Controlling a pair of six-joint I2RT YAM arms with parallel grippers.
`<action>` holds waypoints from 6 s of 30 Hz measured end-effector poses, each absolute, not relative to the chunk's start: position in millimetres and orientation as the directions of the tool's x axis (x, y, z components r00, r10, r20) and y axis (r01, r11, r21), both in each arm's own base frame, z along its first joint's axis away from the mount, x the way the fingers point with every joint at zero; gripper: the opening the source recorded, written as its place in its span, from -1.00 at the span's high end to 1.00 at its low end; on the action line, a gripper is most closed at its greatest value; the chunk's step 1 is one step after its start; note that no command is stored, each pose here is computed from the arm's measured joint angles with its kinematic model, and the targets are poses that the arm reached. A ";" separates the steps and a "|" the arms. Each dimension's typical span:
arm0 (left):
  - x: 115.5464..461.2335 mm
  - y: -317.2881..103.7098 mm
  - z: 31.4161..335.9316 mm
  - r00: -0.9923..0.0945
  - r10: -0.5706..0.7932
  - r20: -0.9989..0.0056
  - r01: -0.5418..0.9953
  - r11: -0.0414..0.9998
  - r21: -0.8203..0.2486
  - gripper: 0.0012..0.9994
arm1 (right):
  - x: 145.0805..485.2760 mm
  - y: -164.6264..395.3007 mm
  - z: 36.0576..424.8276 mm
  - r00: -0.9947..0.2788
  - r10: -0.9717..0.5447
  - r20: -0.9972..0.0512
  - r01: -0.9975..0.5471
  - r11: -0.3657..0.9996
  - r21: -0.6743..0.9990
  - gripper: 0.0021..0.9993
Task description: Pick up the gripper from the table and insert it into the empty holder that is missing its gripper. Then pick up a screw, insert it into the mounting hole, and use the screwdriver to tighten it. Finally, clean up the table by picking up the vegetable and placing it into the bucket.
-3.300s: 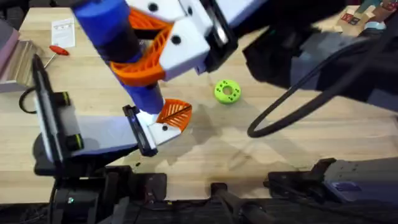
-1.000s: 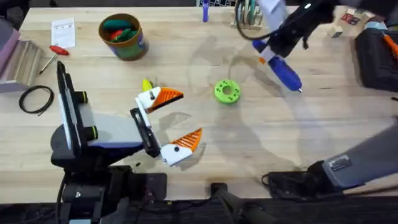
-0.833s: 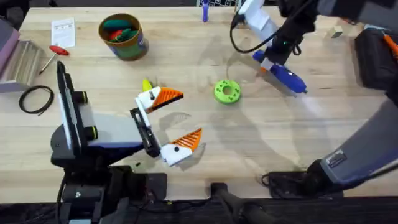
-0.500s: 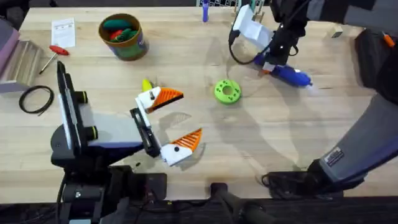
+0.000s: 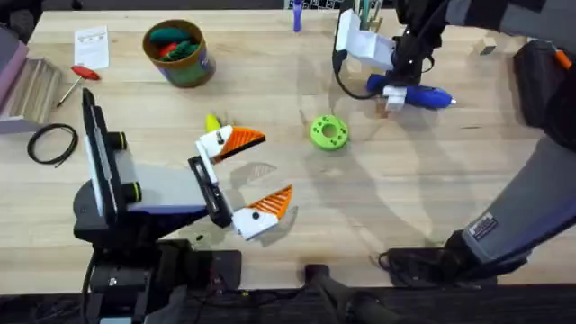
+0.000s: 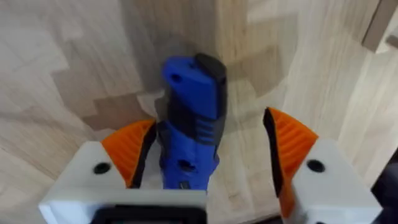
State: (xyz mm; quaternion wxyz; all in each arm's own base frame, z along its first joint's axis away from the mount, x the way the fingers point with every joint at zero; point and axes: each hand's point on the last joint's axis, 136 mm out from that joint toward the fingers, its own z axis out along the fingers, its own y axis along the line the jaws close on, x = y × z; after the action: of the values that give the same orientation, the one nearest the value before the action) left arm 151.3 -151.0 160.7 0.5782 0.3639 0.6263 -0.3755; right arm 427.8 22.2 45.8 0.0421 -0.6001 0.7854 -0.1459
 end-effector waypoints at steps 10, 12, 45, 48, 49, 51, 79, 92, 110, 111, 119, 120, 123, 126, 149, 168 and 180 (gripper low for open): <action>151.5 -150.9 161.0 -0.082 0.013 -0.997 0.888 0.454 -0.067 -0.97 | 423.5 45.1 53.1 -0.518 -0.854 -0.038 -0.819 0.508 -0.267 -0.98; 152.4 -150.5 161.6 -0.100 0.001 -0.995 0.884 0.459 -0.088 -0.97 | 423.3 59.8 62.9 -0.537 -0.838 -0.101 -0.800 0.544 -0.253 -0.98; 169.9 -75.2 226.1 -0.636 -0.078 -0.768 0.300 0.892 -0.339 -0.97 | 429.3 131.7 225.6 -0.697 -0.303 -0.650 -0.458 0.885 0.079 -0.98; 176.1 -62.5 220.5 -0.650 -0.107 -0.753 0.219 0.922 -0.319 -0.97 | 429.3 131.7 225.6 -0.698 -0.302 -0.650 -0.458 0.885 0.080 -0.98; 178.9 -57.1 218.5 -0.657 -0.122 -0.744 0.182 0.932 -0.313 -0.97 | 429.1 131.8 225.7 -0.697 -0.302 -0.650 -0.458 0.885 0.080 -0.99; 185.5 -47.7 216.0 -0.673 -0.148 -0.724 0.117 0.946 -0.302 -0.97 | 429.2 131.8 225.7 -0.697 -0.302 -0.650 -0.458 0.885 0.080 -0.98; 303.8 -25.8 72.3 -0.904 -0.412 -0.114 -0.399 0.909 -0.117 -0.97 | 429.1 131.8 225.5 -0.699 -0.300 -0.649 -0.456 0.886 0.082 -0.98; 298.0 -30.1 35.6 -0.878 -0.479 -0.004 -0.478 0.876 -0.059 0.13 | 429.1 131.7 225.7 -0.699 -0.300 -0.649 -0.456 0.886 0.082 -0.98; 313.9 -29.8 66.5 -0.883 -0.465 -0.069 -0.459 0.884 -0.089 0.94 | 429.1 131.7 225.6 -0.699 -0.300 -0.649 -0.456 0.886 0.082 -0.98; 320.0 -30.2 78.6 -0.884 -0.458 -0.096 -0.448 0.888 -0.104 0.94 | 429.1 131.8 225.5 -0.699 -0.300 -0.649 -0.456 0.886 0.082 -0.98; 376.5 -20.0 225.7 -0.797 -0.371 -0.477 -0.320 0.929 -0.188 0.94 | 429.1 131.8 225.5 -0.699 -0.300 -0.649 -0.456 0.886 0.082 -0.98; 380.8 -17.1 240.4 -0.777 -0.358 -0.517 -0.307 0.934 -0.185 0.94 | 429.1 131.7 225.6 -0.699 -0.300 -0.649 -0.456 0.886 0.082 -0.98; 392.7 -4.4 269.3 -0.721 -0.331 -0.609 -0.293 0.942 -0.164 0.94 | 429.1 131.8 225.5 -0.699 -0.300 -0.649 -0.456 0.886 0.082 -0.98; 398.9 13.2 273.5 -0.696 -0.330 -0.638 -0.317 0.938 -0.139 0.94 | 429.1 131.8 225.5 -0.699 -0.300 -0.649 -0.456 0.886 0.082 -0.99; 476.1 51.8 151.5 -0.809 -0.227 -0.542 -0.285 0.958 0.023 0.44 | 428.5 131.6 225.2 -0.701 -0.300 -0.647 -0.456 0.886 0.083 -0.98; 396.9 13.0 243.5 -0.805 -0.168 -0.570 -0.210 0.978 0.008 -0.97 | 423.5 130.6 221.2 -0.722 -0.296 -0.625 -0.447 0.889 0.096 -0.98; 290.1 -31.4 268.6 -0.811 -0.080 -0.580 -0.081 0.996 -0.023 -0.97 | 383.4 122.1 218.2 -0.808 -0.278 -0.519 -0.404 0.903 0.146 -0.98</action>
State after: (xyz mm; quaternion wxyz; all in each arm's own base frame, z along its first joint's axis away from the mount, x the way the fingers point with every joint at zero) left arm 290.1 -31.4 268.6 0.3048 -0.0423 0.9515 0.0015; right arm 383.4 122.1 218.2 0.2515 -0.1809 0.9425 0.1255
